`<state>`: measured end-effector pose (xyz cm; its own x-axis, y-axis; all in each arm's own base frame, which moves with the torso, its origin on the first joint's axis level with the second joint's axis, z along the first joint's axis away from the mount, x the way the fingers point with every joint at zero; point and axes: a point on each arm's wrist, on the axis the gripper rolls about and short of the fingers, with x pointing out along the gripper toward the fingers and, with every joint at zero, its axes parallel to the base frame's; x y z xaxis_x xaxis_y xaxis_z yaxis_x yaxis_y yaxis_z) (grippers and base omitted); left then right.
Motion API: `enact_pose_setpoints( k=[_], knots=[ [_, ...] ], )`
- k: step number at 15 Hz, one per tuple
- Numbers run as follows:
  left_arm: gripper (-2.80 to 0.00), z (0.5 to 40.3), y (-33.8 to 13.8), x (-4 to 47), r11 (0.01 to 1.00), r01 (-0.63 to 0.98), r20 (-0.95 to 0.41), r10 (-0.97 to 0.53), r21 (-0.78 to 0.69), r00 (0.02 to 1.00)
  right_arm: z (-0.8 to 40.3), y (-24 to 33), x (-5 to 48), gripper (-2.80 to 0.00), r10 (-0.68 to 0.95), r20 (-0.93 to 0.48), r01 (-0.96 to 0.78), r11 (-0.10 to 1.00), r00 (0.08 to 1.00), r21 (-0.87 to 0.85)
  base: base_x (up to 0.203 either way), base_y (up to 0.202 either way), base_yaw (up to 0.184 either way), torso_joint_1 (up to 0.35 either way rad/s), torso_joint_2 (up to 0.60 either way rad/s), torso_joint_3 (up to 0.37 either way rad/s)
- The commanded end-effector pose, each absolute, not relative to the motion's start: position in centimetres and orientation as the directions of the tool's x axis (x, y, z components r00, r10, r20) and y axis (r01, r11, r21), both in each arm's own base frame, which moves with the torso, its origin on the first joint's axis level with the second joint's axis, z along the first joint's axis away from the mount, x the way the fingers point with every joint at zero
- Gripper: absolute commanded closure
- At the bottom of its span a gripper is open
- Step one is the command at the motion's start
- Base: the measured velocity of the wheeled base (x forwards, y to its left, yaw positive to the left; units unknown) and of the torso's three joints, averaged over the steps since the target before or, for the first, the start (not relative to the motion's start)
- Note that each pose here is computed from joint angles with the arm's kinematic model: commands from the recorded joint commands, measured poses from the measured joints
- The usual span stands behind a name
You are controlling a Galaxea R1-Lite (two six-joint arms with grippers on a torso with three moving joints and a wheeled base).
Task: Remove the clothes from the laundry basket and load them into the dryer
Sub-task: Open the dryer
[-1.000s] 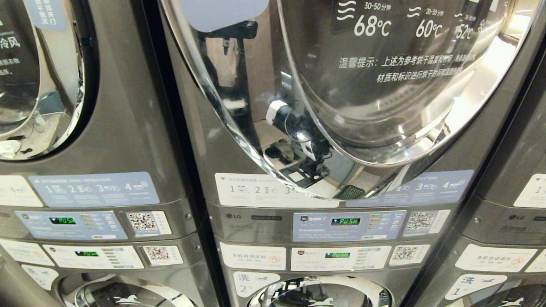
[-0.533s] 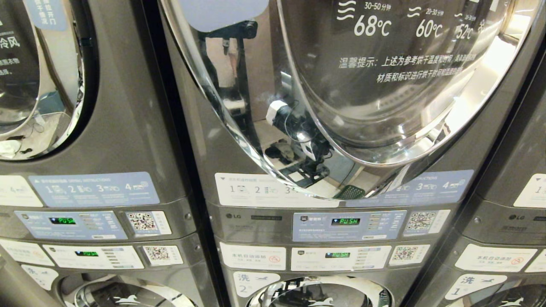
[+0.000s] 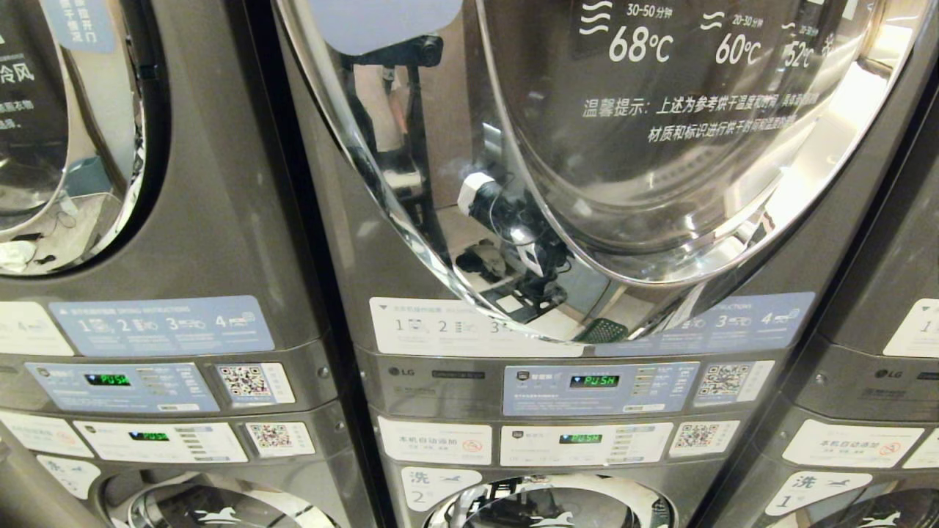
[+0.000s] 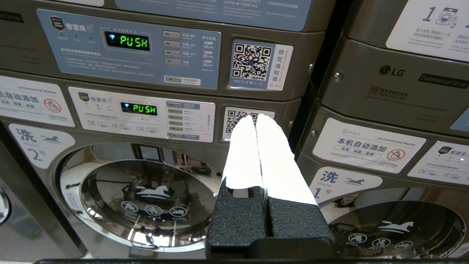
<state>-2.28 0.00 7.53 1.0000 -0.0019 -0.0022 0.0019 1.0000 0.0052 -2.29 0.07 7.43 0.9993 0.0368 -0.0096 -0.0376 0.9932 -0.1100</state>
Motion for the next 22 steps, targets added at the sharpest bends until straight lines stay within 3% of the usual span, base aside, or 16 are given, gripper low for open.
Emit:
enact_pose_setpoints(
  k=[1, 5, 19, 22],
  knots=[
    [0.00, 7.47, 0.00, -2.28, 1.000, 0.002, -0.003, -0.002, 0.003, 1.000, 7.43, 0.09, -2.29, 0.00, 0.044, -0.009, -0.045, 0.992, 0.999, -0.115, 0.000, 0.000, 0.000, 0.000, 0.00, 0.000],
    [0.00, 7.47, 0.00, -2.28, 1.000, 0.002, -0.003, -0.002, 0.003, 1.000, 7.43, 0.07, -2.29, 0.00, 0.035, -0.009, -0.036, 0.994, 0.999, -0.107, -0.024, 0.000, 0.000, 0.005, 0.00, 0.001],
    [0.00, 7.47, 0.00, -2.28, 1.000, 0.002, -0.003, -0.002, 0.006, 1.000, 7.43, 0.07, -2.29, 0.00, 0.035, -0.009, -0.036, 0.994, 0.999, -0.107, -0.190, 0.000, 0.002, 0.001, 0.00, 0.004],
    [0.00, 7.49, -0.01, -2.28, 1.000, 0.003, -0.002, -0.003, 0.009, 1.000, 7.43, 0.07, -2.29, 0.00, 0.035, -0.009, -0.036, 0.994, 0.999, -0.107, -0.031, 0.000, 0.001, -0.002, 0.00, 0.002]
  ],
)
